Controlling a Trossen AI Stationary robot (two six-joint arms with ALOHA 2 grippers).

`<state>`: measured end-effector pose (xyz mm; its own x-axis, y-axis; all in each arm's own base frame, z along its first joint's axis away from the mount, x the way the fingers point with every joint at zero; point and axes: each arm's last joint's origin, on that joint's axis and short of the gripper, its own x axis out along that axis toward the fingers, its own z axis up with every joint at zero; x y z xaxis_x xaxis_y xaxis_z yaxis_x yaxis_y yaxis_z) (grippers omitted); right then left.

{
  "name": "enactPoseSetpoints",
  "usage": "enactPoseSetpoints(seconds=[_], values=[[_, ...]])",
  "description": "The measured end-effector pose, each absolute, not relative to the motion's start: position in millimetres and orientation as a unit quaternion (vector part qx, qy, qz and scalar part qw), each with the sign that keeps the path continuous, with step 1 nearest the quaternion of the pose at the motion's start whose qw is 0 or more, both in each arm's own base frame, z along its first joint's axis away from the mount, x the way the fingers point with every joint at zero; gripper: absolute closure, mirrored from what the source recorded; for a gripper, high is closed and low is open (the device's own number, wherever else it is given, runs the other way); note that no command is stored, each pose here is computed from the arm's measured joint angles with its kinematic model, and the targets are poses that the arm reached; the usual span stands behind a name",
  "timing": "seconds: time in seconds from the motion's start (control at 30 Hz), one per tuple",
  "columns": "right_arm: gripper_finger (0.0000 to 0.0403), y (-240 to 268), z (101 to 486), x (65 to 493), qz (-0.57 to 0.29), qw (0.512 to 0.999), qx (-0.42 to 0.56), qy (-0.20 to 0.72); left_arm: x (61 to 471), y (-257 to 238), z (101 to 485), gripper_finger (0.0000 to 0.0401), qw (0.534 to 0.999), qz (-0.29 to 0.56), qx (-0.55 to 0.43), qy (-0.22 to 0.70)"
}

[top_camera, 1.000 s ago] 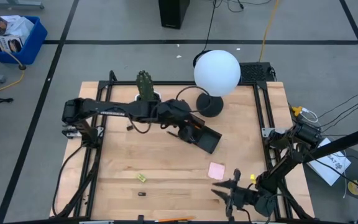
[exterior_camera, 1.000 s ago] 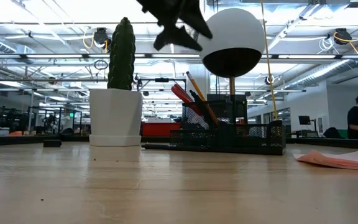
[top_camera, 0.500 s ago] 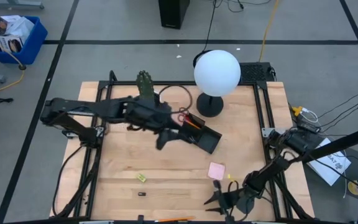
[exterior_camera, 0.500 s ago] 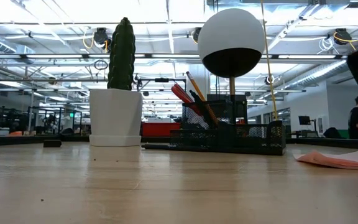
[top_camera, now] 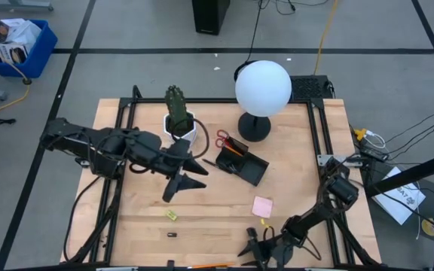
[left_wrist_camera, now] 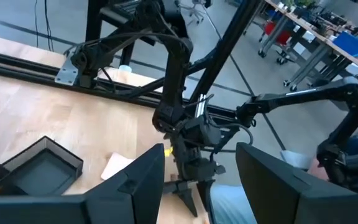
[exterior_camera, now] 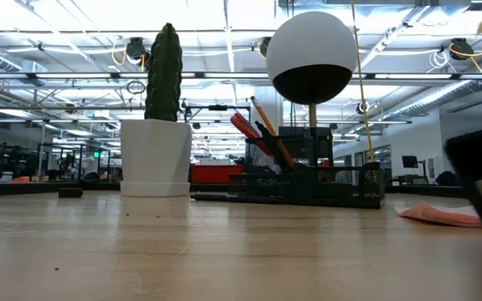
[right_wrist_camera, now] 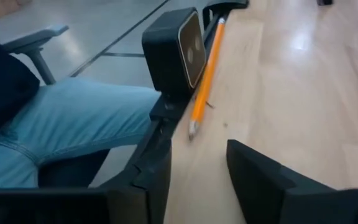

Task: Pick and place office supplies into organizer
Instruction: Put the orange pencil into the black desk organizer

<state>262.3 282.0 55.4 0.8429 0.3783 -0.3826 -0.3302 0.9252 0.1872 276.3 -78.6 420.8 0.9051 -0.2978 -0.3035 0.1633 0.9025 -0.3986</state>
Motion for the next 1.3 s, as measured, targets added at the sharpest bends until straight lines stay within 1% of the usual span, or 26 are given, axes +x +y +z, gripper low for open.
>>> enactPoseSetpoints(seconds=[0.1, 0.23, 0.37, 0.5, 0.63, 0.9, 1.03, 1.2, 1.23, 1.3], values=[[0.023, 284.0, 55.7, 269.8, 0.194, 0.956, 0.061, 0.212, 275.5, -82.6, 420.7, 0.0196, 0.957, -0.126, -0.185, 0.183], [0.021, 286.0, 57.3, 275.4, 0.192, 0.957, 0.034, 0.216, 274.6, -85.6, 420.9, 0.0196, 0.957, -0.131, -0.184, 0.183], [0.0208, 282.1, 57.3, 283.9, 0.183, 0.956, 0.021, 0.227, 273.9, -88.3, 421.3, 0.0196, 0.957, -0.136, -0.183, 0.181], [0.0218, 276.2, 56.3, 289.3, 0.18, 0.956, 0.014, 0.23, 273.1, -91.0, 421.4, 0.0196, 0.956, -0.141, -0.18, 0.182], [0.0234, 269.6, 54.7, 294.6, 0.174, 0.955, 0.01, 0.24, 273.5, -90.2, 421.9, 0.0196, 0.958, -0.137, -0.179, 0.178], [0.0276, 260.1, 33.9, 298.7, 0.15, 0.954, 0.014, 0.26, 273.4, -90.6, 422.0, 0.0196, 0.959, -0.136, -0.175, 0.176], [0.0314, 259.4, 32.3, 298.5, 0.15, 0.953, 0.002, 0.262, 273.3, -90.9, 422.0, 0.0196, 0.959, -0.136, -0.175, 0.176], [0.0378, 256.5, 28.0, 296.5, 0.137, 0.949, -0.022, 0.283, 272.5, -93.4, 422.0, 0.0196, 0.958, -0.141, -0.174, 0.177], [0.0386, 255.8, 26.8, 295.8, 0.133, 0.948, -0.027, 0.289, 272.3, -94.0, 422.0, 0.0196, 0.958, -0.141, -0.174, 0.177], [0.0391, 253.8, 24.6, 295.1, 0.126, 0.945, -0.03, 0.301, 271.8, -94.9, 421.9, 0.0196, 0.958, -0.143, -0.174, 0.178]])
